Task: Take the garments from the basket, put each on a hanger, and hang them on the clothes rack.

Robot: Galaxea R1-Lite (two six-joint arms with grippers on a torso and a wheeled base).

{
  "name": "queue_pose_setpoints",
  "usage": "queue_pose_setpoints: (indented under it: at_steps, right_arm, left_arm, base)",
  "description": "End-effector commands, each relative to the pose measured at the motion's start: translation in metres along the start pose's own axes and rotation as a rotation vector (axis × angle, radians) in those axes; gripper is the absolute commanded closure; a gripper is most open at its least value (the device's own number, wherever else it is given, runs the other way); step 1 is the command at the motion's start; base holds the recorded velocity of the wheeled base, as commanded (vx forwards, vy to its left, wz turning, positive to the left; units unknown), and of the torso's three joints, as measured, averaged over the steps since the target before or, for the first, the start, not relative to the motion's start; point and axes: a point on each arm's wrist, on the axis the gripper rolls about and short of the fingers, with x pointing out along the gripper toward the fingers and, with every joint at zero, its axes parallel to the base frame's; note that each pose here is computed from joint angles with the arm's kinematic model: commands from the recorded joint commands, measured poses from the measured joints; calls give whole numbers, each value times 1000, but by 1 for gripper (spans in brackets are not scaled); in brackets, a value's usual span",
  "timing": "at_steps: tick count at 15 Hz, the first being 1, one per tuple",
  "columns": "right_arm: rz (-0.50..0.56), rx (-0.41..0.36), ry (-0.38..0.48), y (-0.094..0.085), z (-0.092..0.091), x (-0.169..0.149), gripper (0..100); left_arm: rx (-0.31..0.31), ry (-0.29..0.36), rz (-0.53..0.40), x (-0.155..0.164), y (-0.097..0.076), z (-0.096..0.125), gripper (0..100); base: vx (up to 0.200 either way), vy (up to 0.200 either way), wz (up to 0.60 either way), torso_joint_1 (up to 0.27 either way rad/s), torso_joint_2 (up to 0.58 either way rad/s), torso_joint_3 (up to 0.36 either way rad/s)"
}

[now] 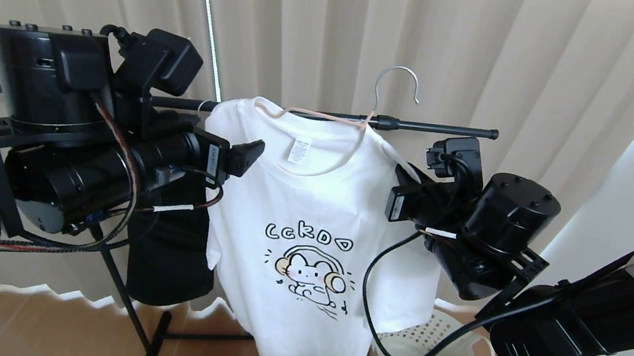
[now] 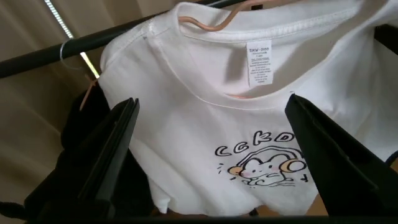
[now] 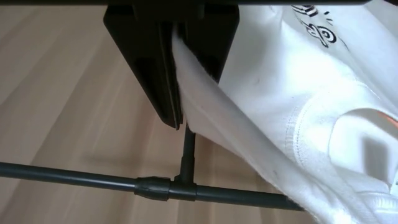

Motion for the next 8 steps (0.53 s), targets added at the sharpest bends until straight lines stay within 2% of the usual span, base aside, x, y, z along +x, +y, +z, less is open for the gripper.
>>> queue_pose_setpoints:
  at_steps: [1, 4, 7, 8]
  right_arm:
    - [16, -1, 7, -7, -3, 2, 100]
    - [25, -6, 15, -13, -4, 2, 100]
    - [19, -19, 51, -13, -7, 3, 100]
    - [12, -24, 63, -13, -8, 3, 100]
  left_arm:
    - [9, 30, 22, 2, 24, -2, 0]
    - [5, 82, 40, 2, 31, 1, 0]
    - [-19, 120, 22, 4, 19, 3, 0]
    - [-24, 160, 54, 9, 13, 3, 0]
  base:
    - [0, 0, 0, 0, 0, 0]
    - [0, 0, 0, 0, 0, 0]
    - [0, 0, 0, 0, 0, 0]
    - [0, 0, 0, 0, 0, 0]
